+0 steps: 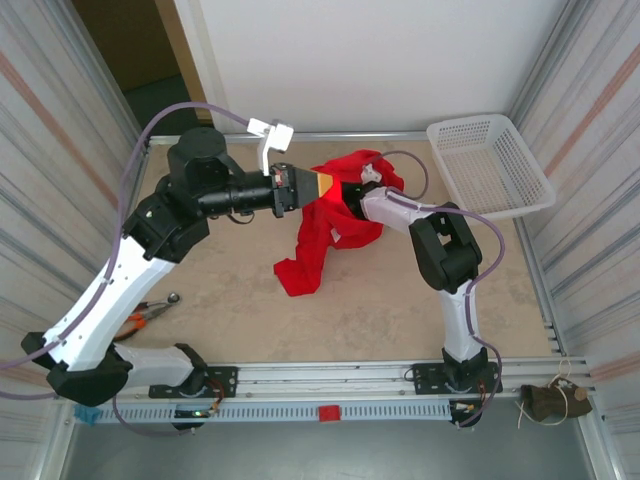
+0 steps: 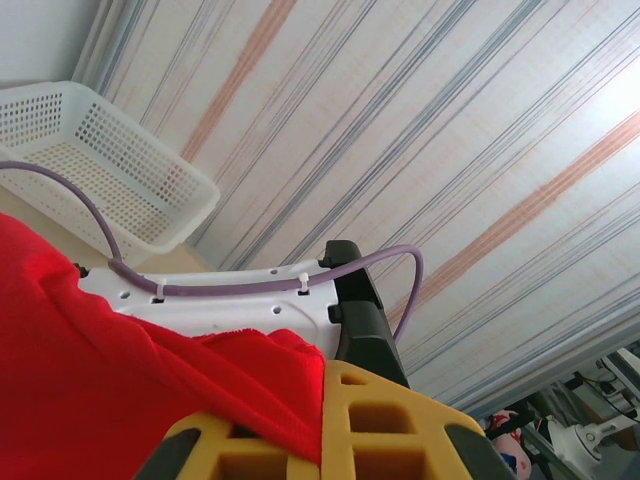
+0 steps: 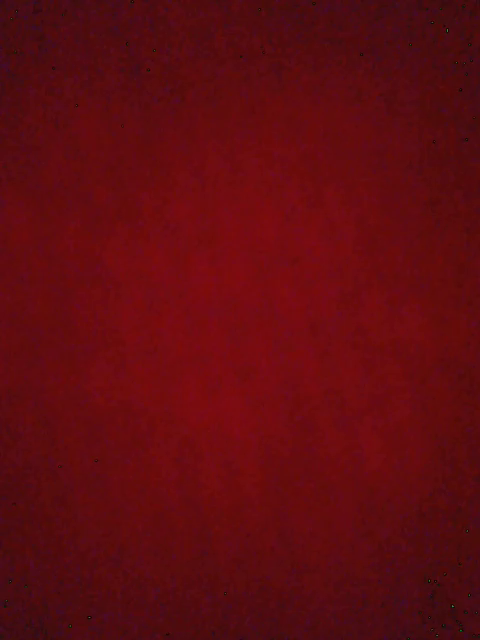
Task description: Fold the inside-out t-shirt
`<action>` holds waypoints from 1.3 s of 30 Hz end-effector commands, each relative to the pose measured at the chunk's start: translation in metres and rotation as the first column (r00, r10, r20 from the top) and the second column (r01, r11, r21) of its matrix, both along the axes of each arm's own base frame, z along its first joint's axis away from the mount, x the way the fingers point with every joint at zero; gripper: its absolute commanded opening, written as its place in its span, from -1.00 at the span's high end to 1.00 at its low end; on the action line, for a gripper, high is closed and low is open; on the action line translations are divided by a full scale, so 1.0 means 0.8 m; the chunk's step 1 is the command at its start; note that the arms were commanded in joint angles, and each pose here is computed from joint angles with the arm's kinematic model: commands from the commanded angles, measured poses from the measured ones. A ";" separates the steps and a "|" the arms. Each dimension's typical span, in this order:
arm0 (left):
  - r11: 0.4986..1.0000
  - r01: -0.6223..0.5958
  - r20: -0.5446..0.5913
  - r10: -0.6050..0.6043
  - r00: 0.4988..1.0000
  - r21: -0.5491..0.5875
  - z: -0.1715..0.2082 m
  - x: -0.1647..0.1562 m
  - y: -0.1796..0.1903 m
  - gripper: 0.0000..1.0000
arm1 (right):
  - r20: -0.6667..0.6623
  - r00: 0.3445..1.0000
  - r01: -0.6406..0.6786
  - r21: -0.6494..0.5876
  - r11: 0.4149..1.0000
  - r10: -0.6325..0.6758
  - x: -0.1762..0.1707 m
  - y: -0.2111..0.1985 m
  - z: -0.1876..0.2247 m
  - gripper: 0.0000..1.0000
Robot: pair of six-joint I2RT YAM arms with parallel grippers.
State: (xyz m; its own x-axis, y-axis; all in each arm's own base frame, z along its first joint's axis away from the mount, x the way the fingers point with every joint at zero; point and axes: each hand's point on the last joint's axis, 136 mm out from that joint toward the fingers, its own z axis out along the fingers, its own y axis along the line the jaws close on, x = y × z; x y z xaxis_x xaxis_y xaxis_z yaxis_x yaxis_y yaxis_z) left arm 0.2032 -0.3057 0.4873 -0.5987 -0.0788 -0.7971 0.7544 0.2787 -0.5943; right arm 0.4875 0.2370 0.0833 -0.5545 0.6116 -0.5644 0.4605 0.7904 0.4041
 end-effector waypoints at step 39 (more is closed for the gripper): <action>0.990 -0.089 0.110 0.101 0.989 -0.112 0.056 0.007 0.034 1.00 | -0.492 0.851 0.092 -0.209 0.974 -0.186 -0.082 -0.089 -0.149 -0.26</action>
